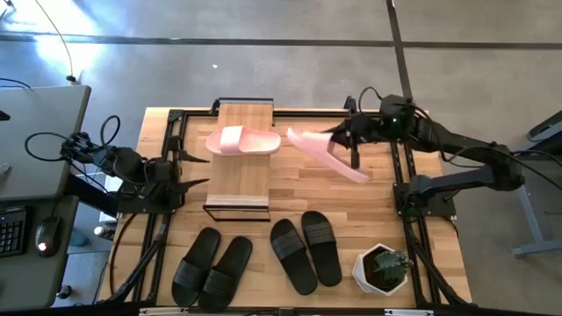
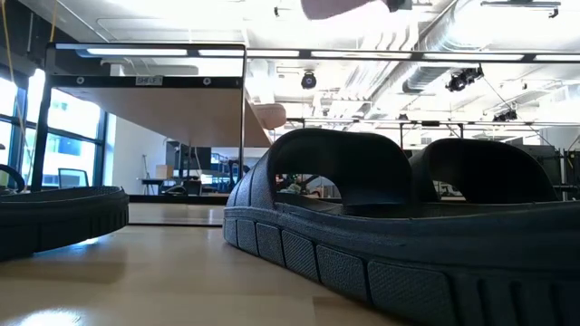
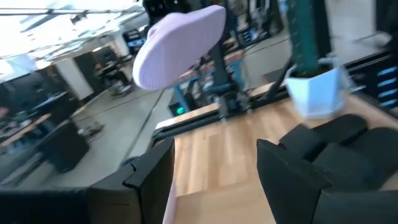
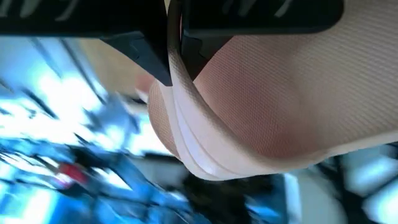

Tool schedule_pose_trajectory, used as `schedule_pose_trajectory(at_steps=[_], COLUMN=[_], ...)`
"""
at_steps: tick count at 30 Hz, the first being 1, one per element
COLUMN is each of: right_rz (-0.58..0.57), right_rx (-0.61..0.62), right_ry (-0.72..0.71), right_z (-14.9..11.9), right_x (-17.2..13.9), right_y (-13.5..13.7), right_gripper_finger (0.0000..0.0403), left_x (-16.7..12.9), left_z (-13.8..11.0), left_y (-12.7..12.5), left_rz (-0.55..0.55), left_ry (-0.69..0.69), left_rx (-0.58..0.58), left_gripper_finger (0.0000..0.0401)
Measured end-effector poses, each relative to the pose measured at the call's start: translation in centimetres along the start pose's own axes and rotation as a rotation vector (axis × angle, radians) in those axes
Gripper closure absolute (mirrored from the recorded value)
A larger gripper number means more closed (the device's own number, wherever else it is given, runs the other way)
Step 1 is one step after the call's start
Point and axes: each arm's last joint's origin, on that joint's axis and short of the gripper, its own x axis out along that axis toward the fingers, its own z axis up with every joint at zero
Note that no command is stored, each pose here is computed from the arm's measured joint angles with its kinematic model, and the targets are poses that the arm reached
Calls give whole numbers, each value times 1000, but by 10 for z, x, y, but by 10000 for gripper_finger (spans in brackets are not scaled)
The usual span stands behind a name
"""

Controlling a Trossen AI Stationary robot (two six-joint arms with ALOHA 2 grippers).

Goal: Pick and place slides into the shelf
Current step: Put the pink slide on the shelf

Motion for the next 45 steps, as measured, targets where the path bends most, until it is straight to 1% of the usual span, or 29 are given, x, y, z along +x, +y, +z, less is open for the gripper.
schedule_pose_trajectory(at_steps=[3, 6, 9, 11, 14, 18, 24, 28, 34, 36, 41, 45], right_rz=[152, 345, 470, 526, 548, 571, 600, 631, 649, 647, 644, 634], right_rx=[11, 41, 77, 118, 163, 177, 139, 121, 85, 69, 62, 47], right_ry=[-89, -171, -240, -240, -204, -178, -158, -143, -147, -154, -159, -180], right_z=[3, 2, -2, -7, -12, -14, -12, -13, -12, -11, -10, -7], right_x=[11, 34, 60, 77, 104, 138, 176, 196, 211, 212, 212, 212], right_y=[0, 0, -1, -4, -10, -16, -21, -14, -9, -9, -8, -8], right_gripper_finger=[403, 403, 403, 403, 403, 403, 403, 403, 403, 403, 403, 403], left_x=[0, 2, 5, 7, 10, 14, 18, 19, 19, 20, 21, 22], left_z=[3, 4, 4, 4, 5, 5, 4, 8, 8, 8, 8, 8], left_y=[0, -1, -3, -3, -5, -8, -10, -9, -10, -11, -14, -15], left_rz=[-21, -21, -25, -25, -22, -27, -29, -16, -40, -51, -130, -137], left_ry=[-34, -37, -27, -26, -25, -9, 3, -29, -36, -33, -54, -48], left_rx=[-14, -11, 1, 3, 5, 18, 9, -10, -25, -37, -47, -52], left_gripper_finger=[192, 192, 192, 192, 192, 192, 192, 192, 192, 192, 192, 192])
